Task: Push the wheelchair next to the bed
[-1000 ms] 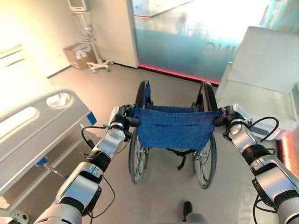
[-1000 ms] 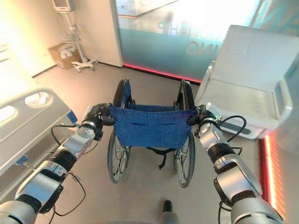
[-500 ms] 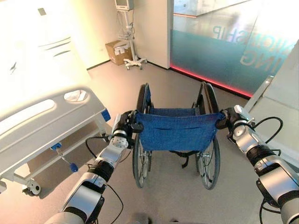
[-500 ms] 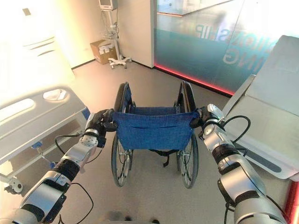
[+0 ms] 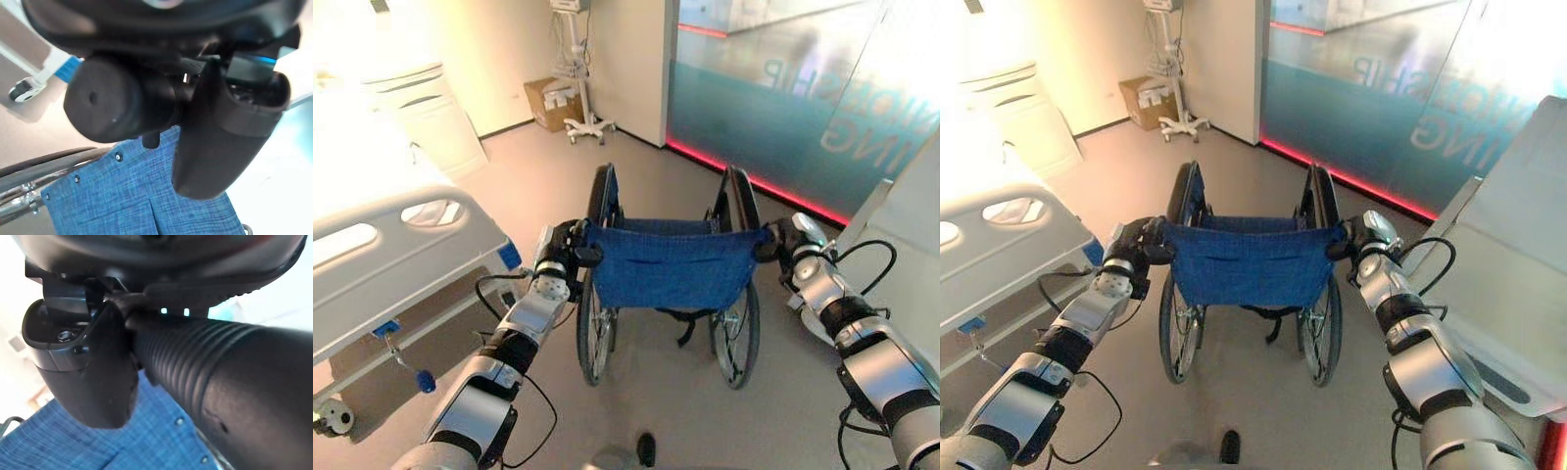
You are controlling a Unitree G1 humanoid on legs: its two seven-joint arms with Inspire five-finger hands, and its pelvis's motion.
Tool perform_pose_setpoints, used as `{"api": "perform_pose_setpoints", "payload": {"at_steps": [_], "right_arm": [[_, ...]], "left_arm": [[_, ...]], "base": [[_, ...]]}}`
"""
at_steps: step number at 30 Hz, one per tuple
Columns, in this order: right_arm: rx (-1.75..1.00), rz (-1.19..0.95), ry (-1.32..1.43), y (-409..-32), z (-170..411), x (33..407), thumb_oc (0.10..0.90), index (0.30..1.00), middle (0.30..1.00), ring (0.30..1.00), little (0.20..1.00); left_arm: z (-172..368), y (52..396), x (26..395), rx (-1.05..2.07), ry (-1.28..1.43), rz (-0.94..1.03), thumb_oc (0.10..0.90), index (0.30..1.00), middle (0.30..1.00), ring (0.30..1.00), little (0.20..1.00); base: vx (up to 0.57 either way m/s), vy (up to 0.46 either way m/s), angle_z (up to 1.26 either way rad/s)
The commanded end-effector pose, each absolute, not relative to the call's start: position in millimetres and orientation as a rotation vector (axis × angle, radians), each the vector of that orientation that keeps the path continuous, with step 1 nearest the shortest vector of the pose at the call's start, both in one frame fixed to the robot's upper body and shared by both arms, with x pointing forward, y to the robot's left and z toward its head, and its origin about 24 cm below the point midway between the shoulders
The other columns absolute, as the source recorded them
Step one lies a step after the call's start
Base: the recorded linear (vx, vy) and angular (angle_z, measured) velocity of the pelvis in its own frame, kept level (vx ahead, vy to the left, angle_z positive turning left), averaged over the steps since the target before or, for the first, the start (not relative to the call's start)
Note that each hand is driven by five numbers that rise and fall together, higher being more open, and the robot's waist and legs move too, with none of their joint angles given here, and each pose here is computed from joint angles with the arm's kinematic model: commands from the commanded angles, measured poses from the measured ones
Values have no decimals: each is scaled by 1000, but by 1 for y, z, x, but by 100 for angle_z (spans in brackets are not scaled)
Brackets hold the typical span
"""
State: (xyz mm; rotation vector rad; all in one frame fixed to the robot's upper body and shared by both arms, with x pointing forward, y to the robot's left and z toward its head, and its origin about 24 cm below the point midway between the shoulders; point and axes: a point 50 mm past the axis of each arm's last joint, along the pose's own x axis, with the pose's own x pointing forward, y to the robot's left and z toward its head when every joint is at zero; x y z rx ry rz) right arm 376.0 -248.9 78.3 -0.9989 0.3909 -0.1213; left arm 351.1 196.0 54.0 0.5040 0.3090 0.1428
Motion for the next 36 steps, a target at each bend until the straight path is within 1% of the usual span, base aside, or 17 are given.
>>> {"api": "perform_pose_setpoints", "payload": {"at_steps": [1,5,9,13,18,25,31,34,36], "right_arm": [[-1074,58,258,-232,73,372,400,300,300,300,300],[-1056,30,259,-228,75,373,400,300,300,300,300],[-1076,15,232,-222,89,379,400,300,300,300,300],[-1089,12,233,-227,96,379,400,300,300,300,300],[-1112,-17,291,-258,93,372,400,300,300,300,300],[-1127,-38,316,-272,92,369,400,300,300,300,300],[-1152,-18,300,-258,91,372,400,300,300,300,300],[-1163,14,273,-255,91,371,400,300,300,300,300],[-1172,21,264,-255,93,371,400,300,300,300,300]], "left_arm": [[-15,220,315,600,610,61,400,300,300,300,300],[-8,218,322,612,589,42,400,300,300,300,300],[-3,217,326,584,566,36,400,300,300,300,300],[-15,212,316,541,606,33,400,300,300,300,300],[-21,207,314,535,602,9,400,300,300,300,300],[-27,194,311,530,605,-31,400,300,300,300,300],[-29,198,303,508,613,-19,400,300,300,300,300],[-29,213,291,485,616,11,400,300,300,300,300],[-27,217,290,474,607,18,400,300,300,300,300]], "base": [[308,-349,46],[356,-433,47],[239,-445,53],[203,-421,64],[210,-350,21],[175,-253,27],[326,-166,9],[464,-108,-73],[345,-8,-56]]}}
